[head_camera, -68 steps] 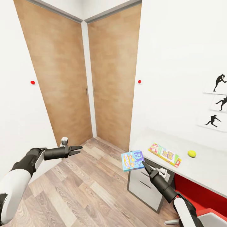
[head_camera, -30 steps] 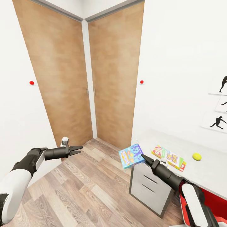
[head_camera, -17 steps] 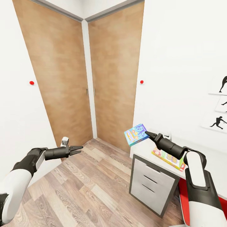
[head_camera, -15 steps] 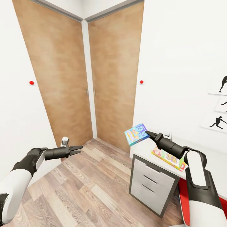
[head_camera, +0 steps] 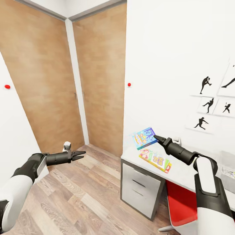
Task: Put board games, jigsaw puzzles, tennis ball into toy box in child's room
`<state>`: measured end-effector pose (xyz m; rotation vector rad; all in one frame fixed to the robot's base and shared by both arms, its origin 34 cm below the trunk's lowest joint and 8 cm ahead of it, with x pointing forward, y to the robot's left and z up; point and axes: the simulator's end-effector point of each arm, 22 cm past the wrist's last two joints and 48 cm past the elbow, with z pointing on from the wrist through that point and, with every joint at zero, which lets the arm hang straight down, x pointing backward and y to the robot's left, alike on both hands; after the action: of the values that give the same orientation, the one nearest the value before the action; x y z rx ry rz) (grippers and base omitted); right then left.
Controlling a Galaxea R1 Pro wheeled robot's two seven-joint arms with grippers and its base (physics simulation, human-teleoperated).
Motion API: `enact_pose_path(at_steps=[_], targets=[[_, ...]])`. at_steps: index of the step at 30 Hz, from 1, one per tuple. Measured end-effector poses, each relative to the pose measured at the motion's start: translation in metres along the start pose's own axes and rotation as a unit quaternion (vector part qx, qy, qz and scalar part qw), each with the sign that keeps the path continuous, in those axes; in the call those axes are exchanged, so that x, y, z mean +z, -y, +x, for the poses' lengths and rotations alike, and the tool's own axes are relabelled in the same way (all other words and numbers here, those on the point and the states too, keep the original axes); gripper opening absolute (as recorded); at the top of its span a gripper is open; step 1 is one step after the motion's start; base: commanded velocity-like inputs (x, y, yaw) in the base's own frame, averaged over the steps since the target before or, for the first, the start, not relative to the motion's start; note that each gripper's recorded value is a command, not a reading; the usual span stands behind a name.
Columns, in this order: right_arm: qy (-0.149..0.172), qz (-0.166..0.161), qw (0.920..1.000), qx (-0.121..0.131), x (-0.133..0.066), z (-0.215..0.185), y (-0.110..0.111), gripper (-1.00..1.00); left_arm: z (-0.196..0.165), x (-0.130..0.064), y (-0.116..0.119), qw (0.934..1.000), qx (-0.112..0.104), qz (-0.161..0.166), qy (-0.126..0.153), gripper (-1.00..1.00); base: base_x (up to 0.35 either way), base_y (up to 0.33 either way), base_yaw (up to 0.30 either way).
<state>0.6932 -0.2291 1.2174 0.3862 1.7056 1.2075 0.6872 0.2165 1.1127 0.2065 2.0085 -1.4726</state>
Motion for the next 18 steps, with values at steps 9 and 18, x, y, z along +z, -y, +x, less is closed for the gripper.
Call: enact_pose_path(at_steps=[9,18], targets=[[0.001,0.003,1.0000,-0.001,-0.0013,-0.0017,0.0023,-1.00,-0.0004,-0.0013,-0.0006,1.0000,0.000,-0.001,0.000,1.00,0.000,-0.049,-0.284],[0.001,0.003,1.0000,0.002,-0.0013,-0.0002,0.0032,-1.00,-0.0012,-0.0031,-0.0010,1.0000,0.000,-0.002,0.001,1.00,0.000,-0.001,-0.286]])
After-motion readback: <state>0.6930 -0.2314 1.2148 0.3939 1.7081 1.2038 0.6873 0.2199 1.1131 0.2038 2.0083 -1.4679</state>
